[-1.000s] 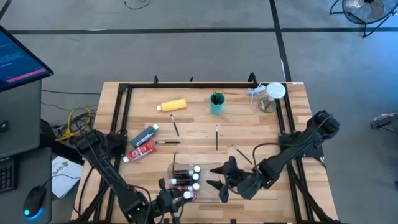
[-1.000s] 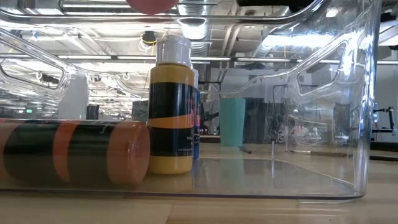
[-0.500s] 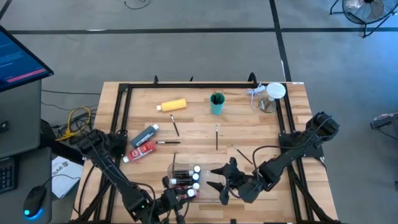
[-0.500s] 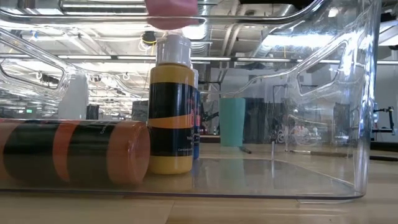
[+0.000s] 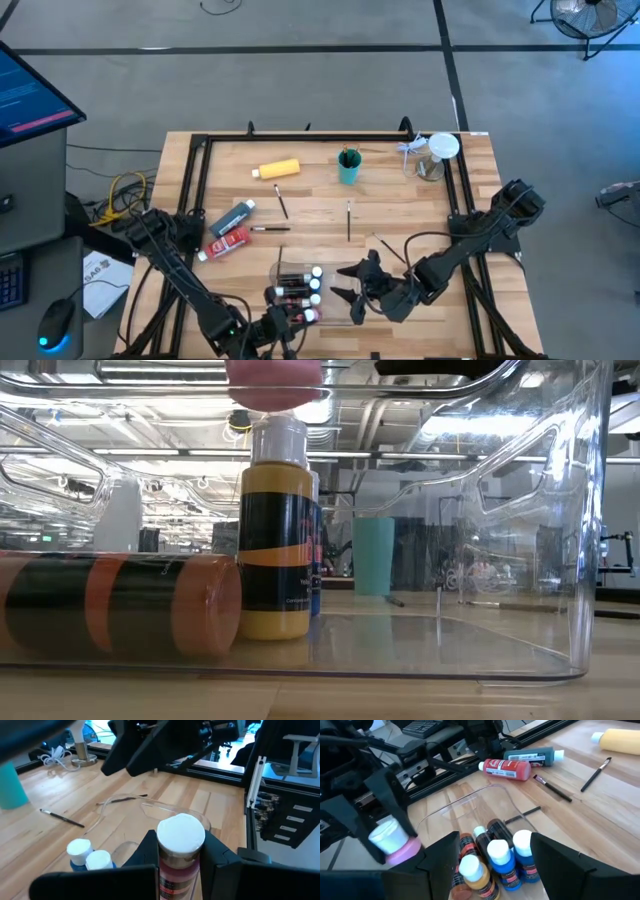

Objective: Pick & Place Paint Supplies
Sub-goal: Put the pink paint bottle into the transparent bin

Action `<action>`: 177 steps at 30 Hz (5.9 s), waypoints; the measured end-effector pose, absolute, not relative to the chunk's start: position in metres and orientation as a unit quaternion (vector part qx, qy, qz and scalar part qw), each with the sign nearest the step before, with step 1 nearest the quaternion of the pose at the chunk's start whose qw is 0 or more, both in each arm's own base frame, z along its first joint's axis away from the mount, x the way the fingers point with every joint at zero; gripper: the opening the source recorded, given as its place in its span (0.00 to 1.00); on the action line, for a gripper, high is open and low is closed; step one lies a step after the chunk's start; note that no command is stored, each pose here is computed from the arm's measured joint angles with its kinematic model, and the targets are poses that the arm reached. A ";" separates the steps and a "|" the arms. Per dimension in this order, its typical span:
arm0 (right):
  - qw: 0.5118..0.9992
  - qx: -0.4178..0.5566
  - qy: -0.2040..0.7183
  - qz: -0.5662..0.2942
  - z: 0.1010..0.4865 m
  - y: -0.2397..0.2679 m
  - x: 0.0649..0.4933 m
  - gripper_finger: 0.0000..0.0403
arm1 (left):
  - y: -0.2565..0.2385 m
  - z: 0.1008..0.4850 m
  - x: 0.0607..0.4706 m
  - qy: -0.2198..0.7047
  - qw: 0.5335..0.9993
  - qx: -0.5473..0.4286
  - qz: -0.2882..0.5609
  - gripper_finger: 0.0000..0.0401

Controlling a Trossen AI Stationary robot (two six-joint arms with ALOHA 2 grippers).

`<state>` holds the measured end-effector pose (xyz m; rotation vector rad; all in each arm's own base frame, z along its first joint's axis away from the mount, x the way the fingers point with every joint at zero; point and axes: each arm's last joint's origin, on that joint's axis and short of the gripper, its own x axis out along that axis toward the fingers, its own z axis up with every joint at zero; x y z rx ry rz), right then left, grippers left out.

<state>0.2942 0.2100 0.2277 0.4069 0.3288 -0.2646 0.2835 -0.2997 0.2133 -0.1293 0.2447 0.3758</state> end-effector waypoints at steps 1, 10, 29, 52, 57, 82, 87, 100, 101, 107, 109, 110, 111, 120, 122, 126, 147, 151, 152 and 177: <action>0.957 0.201 0.162 -0.130 0.228 0.210 0.294 0.59 | -0.299 0.212 0.285 0.123 0.973 -0.065 0.186 0.07; 0.957 0.200 0.163 -0.129 0.228 0.211 0.294 0.59 | -0.302 0.194 0.290 0.139 0.972 -0.055 0.180 0.07; 0.959 0.194 0.164 -0.128 0.227 0.211 0.293 0.59 | -0.297 0.187 0.300 0.163 0.970 -0.060 0.167 0.06; 0.959 0.190 0.163 -0.132 0.227 0.212 0.292 0.59 | -0.295 0.176 0.298 0.191 0.964 -0.066 0.171 0.06; 0.959 0.190 0.163 -0.132 0.227 0.212 0.292 0.59 | -0.295 0.176 0.299 0.190 0.965 -0.065 0.169 0.06; 0.959 0.190 0.163 -0.132 0.227 0.213 0.292 0.59 | -0.289 0.177 0.307 0.195 0.964 -0.067 0.166 0.06; 0.960 0.186 0.164 -0.131 0.227 0.213 0.292 0.59 | -0.289 0.177 0.307 0.196 0.964 -0.068 0.164 0.06; 0.961 0.182 0.164 -0.131 0.227 0.213 0.292 0.59 | -0.291 0.174 0.305 0.205 0.964 -0.070 0.157 0.06; 0.961 0.182 0.164 -0.131 0.227 0.212 0.292 0.59 | -0.291 0.173 0.305 0.207 0.963 -0.069 0.156 0.06; 0.961 0.182 0.164 -0.130 0.227 0.213 0.292 0.59 | -0.292 0.169 0.305 0.213 0.963 -0.069 0.152 0.06; 0.961 0.182 0.164 -0.131 0.227 0.213 0.292 0.59 | -0.292 0.169 0.305 0.214 0.963 -0.069 0.152 0.06; 0.961 0.182 0.164 -0.131 0.227 0.213 0.292 0.59 | -0.292 0.169 0.305 0.214 0.963 -0.069 0.152 0.06; 0.961 0.182 0.164 -0.130 0.227 0.213 0.292 0.59 | -0.292 0.169 0.305 0.214 0.963 -0.070 0.151 0.06; 0.961 0.181 0.164 -0.130 0.227 0.213 0.292 0.59 | -0.286 0.152 0.298 0.234 0.956 -0.089 0.154 0.06; 0.961 0.180 0.164 -0.130 0.227 0.212 0.292 0.59 | -0.287 0.152 0.297 0.234 0.956 -0.089 0.152 0.06; 0.961 0.178 0.165 -0.130 0.227 0.213 0.292 0.59 | -0.287 0.152 0.296 0.233 0.956 -0.089 0.152 0.06; 0.961 0.177 0.164 -0.133 0.227 0.211 0.293 0.59 | -0.287 0.152 0.296 0.234 0.957 -0.089 0.150 0.12; 0.961 0.177 0.163 -0.135 0.227 0.210 0.294 0.59 | -0.287 0.152 0.296 0.233 0.957 -0.090 0.150 0.14; 0.961 0.177 0.163 -0.135 0.227 0.210 0.294 0.59 | -0.287 0.152 0.296 0.233 0.957 -0.090 0.149 0.15; 0.961 0.177 0.163 -0.136 0.227 0.209 0.294 0.59 | -0.287 0.168 0.293 0.210 0.962 -0.089 0.151 0.23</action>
